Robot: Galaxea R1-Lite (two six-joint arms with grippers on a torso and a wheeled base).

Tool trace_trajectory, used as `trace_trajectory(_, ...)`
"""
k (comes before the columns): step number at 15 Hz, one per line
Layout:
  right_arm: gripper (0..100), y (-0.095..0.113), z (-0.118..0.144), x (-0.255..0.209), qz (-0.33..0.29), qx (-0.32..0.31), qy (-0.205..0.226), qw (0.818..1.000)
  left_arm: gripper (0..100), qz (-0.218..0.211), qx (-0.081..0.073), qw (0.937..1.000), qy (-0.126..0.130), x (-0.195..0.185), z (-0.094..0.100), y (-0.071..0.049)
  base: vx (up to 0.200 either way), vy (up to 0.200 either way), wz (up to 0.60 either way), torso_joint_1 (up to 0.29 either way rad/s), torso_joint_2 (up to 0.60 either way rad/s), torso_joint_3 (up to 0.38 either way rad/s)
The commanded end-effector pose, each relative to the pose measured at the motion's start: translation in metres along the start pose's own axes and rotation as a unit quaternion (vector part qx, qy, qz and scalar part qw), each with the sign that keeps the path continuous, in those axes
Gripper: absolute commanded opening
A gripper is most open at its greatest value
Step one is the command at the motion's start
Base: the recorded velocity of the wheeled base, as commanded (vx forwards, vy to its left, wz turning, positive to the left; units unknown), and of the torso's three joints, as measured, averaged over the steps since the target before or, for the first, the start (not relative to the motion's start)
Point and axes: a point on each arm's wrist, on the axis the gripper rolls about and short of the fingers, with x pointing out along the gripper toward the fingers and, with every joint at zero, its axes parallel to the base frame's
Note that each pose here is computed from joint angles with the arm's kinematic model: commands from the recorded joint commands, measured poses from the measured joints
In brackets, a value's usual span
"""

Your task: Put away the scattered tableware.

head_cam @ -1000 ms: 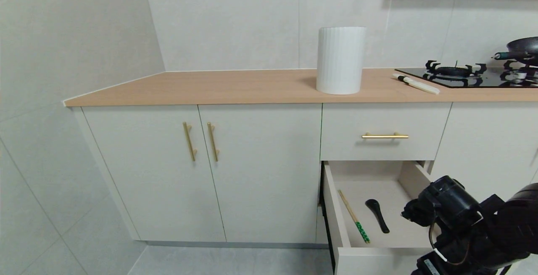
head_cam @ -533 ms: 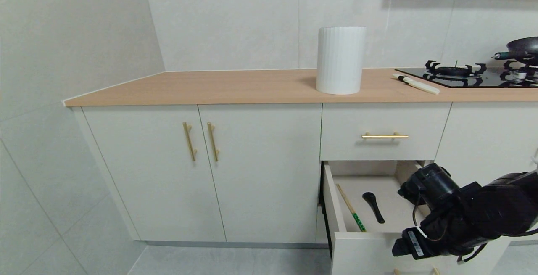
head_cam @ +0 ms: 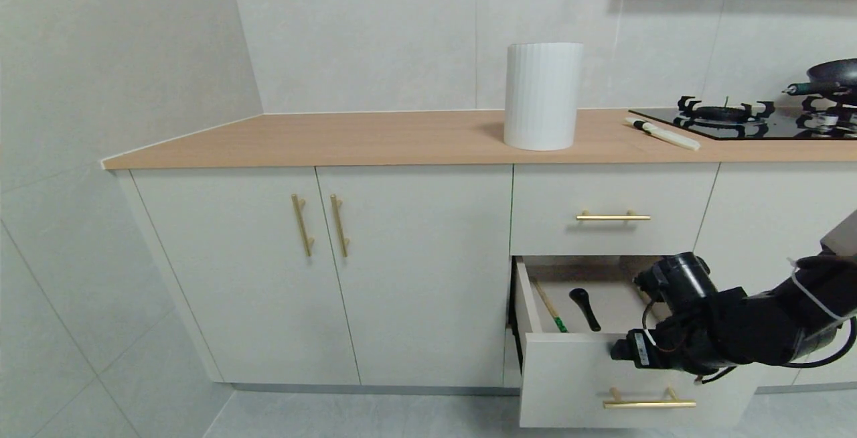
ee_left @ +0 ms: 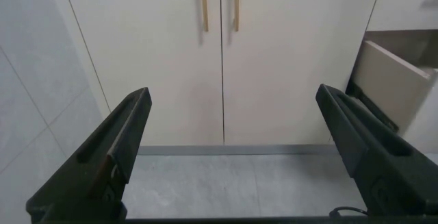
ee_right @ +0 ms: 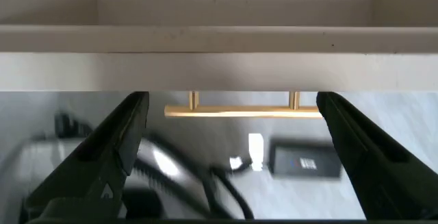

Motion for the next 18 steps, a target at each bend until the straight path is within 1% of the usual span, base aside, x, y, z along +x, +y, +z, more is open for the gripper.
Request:
trace_trajectory(1,100,-0.012,-0.002,0.036,-0.017,0.024,-0.004,1.0,100,0.0,0.0,1.0,0.0,0.0,0.0,0.0,0.0,0.0,0.0,0.0,0.0,0.0)
trace_trajectory(3,100,-0.014,0.005,0.052,-0.008,0.04,-0.058,0.997,100,0.0,0.0,1.0,0.0,0.0,0.0,0.0,0.0,0.0,0.0,0.0,0.0,0.0)
trace_trajectory(5,100,-0.013,0.011,0.063,-0.004,0.048,-0.102,0.994,100,0.0,0.0,1.0,0.0,0.0,0.0,0.0,0.0,0.0,0.0,0.0,0.0,0.0)
trace_trajectory(6,100,-0.014,0.015,0.071,-0.007,0.053,-0.116,0.992,100,0.0,0.0,1.0,0.0,0.0,0.0,0.0,0.0,0.0,0.0,0.0,0.0,0.0)
trace_trajectory(8,100,-0.013,0.022,0.077,-0.005,0.056,-0.13,0.99,100,0.0,0.0,1.0,0.0,0.0,0.0,0.0,0.0,0.0,0.0,0.0,0.0,0.0)
trace_trajectory(10,100,-0.01,0.037,0.084,-0.001,0.059,-0.153,0.986,100,0.0,0.0,1.0,0.0,0.0,0.0,0.0,0.0,0.0,0.0,0.0,0.0,0.0)
trace_trajectory(11,100,-0.01,0.037,0.084,-0.001,0.059,-0.153,0.986,100,0.0,0.0,1.0,0.0,0.0,0.0,0.0,0.0,0.0,0.0,0.0,0.0,0.0)
trace_trajectory(12,100,-0.007,0.049,0.095,0.003,0.06,-0.17,0.984,100,0.0,0.0,1.0,0.0,0.0,0.0,0.0,0.0,0.0,0.0,0.0,0.0,0.0)
trace_trajectory(16,100,-0.002,0.061,0.109,0.007,0.065,-0.187,0.98,100,0.0,0.0,1.0,0.0,0.0,0.0,0.0,0.0,0.0,0.0,0.0,0.0,0.0)
trace_trajectory(18,100,-0.004,0.064,0.115,0.006,0.074,-0.191,0.979,100,0.0,0.0,1.0,0.0,0.0,0.0,0.0,0.0,0.0,0.0,0.0,0.0,0.0)
